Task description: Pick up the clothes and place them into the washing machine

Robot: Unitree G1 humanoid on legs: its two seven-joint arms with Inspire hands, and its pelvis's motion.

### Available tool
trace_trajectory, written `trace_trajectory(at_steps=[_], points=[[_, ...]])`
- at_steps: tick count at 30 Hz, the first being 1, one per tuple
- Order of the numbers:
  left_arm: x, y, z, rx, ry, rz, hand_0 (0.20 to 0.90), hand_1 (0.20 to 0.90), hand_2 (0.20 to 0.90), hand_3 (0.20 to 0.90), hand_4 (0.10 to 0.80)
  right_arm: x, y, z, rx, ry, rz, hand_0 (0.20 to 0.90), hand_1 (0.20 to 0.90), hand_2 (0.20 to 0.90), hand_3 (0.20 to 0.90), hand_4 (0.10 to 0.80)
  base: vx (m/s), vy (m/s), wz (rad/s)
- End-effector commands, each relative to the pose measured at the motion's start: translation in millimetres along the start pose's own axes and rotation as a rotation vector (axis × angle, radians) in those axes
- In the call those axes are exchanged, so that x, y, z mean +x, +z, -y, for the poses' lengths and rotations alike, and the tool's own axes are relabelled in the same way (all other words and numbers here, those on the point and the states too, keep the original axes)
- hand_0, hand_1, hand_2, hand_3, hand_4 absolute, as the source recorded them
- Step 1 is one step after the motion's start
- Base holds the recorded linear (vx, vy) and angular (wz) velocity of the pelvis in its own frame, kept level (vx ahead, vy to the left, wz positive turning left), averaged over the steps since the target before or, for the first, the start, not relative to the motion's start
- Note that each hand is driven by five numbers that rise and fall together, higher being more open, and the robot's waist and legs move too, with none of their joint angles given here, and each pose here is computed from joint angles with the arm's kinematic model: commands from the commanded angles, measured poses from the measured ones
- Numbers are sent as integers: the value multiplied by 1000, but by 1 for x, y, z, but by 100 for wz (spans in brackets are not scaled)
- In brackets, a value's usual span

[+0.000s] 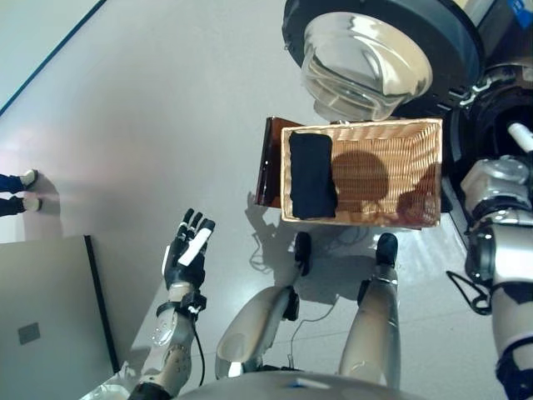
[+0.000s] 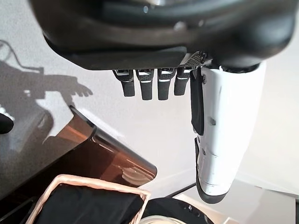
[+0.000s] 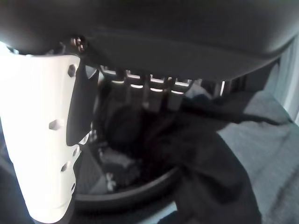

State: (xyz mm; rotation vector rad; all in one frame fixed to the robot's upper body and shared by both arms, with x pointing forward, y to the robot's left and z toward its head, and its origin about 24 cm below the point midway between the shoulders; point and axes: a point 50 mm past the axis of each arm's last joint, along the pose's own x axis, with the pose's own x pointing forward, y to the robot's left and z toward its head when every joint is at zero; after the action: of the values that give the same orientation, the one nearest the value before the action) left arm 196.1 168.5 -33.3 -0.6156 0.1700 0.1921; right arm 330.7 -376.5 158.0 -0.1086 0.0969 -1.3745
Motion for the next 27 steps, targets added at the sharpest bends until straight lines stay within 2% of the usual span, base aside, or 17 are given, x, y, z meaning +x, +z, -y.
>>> trace_trajectory(at_steps=[1,9,11,24,27], points=[[-4,36,-13,5,46,215,900,900,900,900,800,-6,12,1,-22,-31,248,900,900,900,900,800,0,0,0],[-5,36,-18,17,62,225,900,900,900,900,800,-28,-19,-11,-99,36,275,900,900,900,900,800,4,-1,2],[-5,36,-21,20,79,230,900,900,900,900,800,-43,-36,-18,-166,91,318,900,900,900,900,800,23,-6,5],[-9,33,-36,39,140,229,900,900,900,900,800,-83,-76,-27,-321,313,475,900,900,900,900,800,30,-5,6],[-10,31,-41,46,158,221,900,900,900,900,800,-96,-86,-29,-381,427,554,900,900,900,900,800,47,-10,3]])
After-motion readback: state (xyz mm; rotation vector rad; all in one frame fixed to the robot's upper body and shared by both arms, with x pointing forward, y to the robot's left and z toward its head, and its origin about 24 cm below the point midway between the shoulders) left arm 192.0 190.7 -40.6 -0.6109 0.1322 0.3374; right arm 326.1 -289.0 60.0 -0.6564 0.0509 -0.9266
